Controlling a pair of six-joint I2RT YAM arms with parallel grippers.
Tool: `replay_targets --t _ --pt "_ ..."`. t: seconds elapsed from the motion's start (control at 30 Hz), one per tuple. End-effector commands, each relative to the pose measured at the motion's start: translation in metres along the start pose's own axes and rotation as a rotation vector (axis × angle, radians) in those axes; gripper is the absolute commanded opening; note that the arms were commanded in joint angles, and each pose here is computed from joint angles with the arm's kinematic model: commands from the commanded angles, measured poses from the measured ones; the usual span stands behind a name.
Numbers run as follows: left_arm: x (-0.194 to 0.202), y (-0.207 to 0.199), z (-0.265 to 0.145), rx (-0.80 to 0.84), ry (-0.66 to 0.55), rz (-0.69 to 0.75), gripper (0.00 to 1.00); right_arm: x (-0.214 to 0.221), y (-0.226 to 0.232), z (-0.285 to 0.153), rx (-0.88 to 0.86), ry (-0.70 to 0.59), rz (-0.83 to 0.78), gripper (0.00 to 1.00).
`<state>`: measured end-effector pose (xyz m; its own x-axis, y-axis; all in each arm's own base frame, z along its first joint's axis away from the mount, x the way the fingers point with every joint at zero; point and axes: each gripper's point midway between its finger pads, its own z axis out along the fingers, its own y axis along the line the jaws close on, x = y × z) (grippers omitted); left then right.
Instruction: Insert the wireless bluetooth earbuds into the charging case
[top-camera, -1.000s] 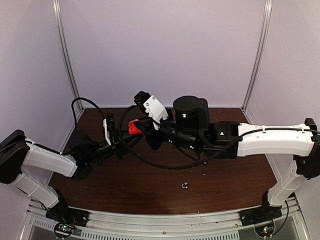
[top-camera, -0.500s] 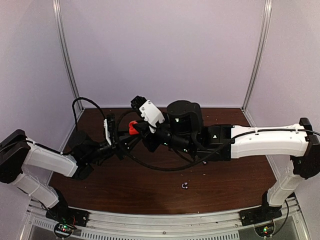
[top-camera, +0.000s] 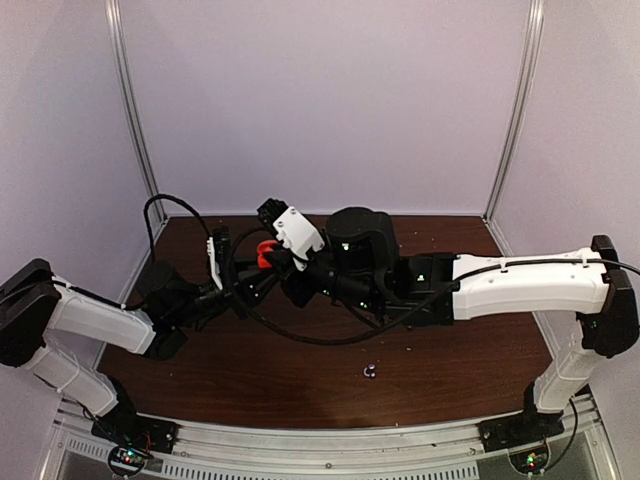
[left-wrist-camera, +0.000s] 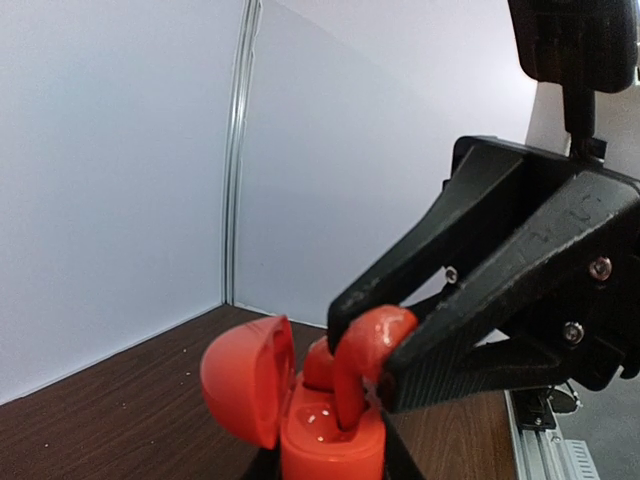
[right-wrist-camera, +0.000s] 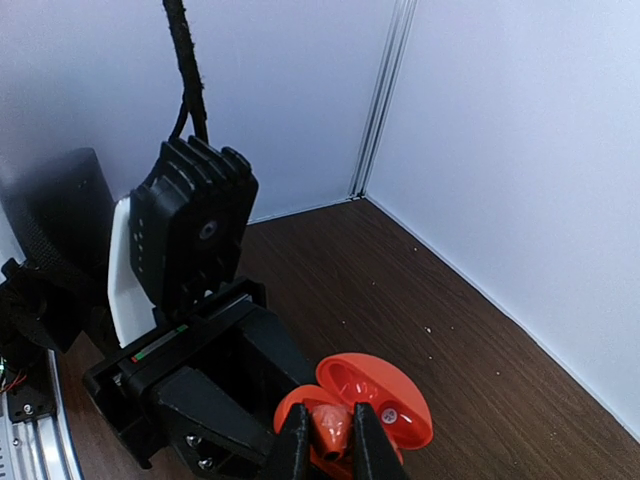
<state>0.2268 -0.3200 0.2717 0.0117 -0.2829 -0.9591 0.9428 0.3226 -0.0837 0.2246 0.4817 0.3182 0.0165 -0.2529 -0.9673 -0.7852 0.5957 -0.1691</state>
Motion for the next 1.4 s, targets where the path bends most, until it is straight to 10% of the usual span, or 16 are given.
replay_targets --t 0.0,1.37 --pt "-0.026 -0.001 0.003 0.004 -0.090 0.028 0.00 0.008 -0.005 0.003 0.040 0.013 -0.005 0.11" --pt "-0.008 -0.023 0.008 0.154 0.017 0.024 0.00 -0.052 0.011 -0.077 -0.248 -0.115 -0.083 0.67"
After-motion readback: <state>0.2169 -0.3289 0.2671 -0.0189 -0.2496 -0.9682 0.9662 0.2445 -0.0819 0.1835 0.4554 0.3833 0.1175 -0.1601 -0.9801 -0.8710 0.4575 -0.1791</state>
